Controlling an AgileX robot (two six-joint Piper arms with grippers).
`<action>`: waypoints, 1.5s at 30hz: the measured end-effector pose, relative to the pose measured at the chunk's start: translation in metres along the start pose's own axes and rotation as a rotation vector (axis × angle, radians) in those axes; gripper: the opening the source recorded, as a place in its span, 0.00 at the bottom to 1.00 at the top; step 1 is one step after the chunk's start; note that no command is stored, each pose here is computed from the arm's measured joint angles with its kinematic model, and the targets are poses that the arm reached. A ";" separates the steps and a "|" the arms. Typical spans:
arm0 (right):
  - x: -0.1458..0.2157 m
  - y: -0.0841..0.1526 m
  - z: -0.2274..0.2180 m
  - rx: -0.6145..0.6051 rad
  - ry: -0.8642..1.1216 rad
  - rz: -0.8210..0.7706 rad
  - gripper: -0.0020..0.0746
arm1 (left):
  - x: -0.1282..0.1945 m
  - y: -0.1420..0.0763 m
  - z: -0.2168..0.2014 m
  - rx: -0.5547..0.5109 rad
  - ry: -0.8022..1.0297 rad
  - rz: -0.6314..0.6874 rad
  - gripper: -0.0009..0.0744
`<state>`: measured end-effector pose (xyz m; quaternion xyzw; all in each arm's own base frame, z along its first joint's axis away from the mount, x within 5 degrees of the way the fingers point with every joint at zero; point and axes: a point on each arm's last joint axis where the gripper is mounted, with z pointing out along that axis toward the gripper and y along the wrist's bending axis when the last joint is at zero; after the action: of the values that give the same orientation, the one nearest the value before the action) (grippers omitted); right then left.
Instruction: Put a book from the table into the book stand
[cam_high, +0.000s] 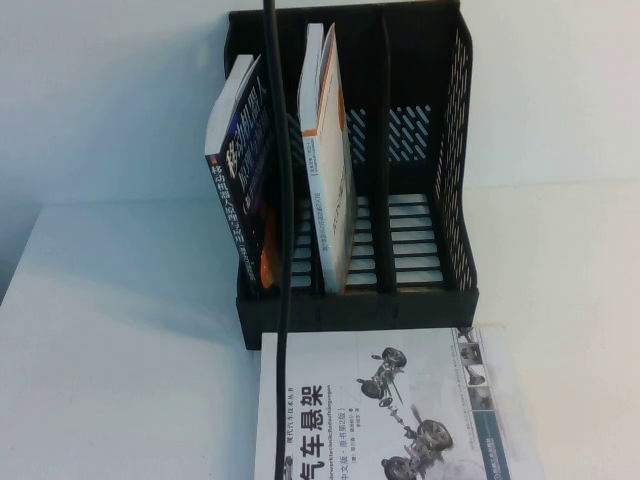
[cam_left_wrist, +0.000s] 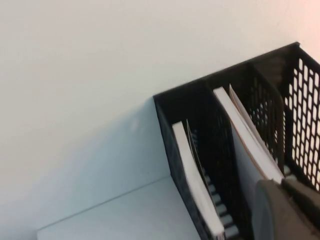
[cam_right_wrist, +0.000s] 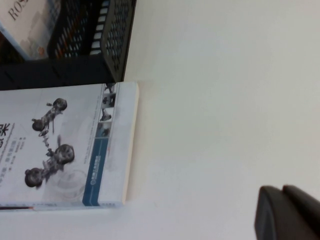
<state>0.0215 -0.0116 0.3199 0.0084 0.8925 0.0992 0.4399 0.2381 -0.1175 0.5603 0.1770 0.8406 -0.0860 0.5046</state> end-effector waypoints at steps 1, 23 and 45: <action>-0.001 -0.001 0.000 0.007 -0.010 -0.005 0.02 | 0.004 0.001 -0.007 0.000 0.004 0.004 0.01; 0.018 -0.001 0.041 0.027 -0.019 -0.078 0.02 | 0.227 0.002 -0.017 0.066 -0.279 -0.072 0.01; 0.023 0.000 0.045 0.016 0.008 -0.064 0.02 | 0.330 0.035 -0.063 -0.423 -0.527 -0.266 0.01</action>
<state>0.0424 -0.0015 0.2755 -0.0170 0.8949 0.0781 0.4390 0.0585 0.0051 0.3017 -0.0706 0.6967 -0.0179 0.7137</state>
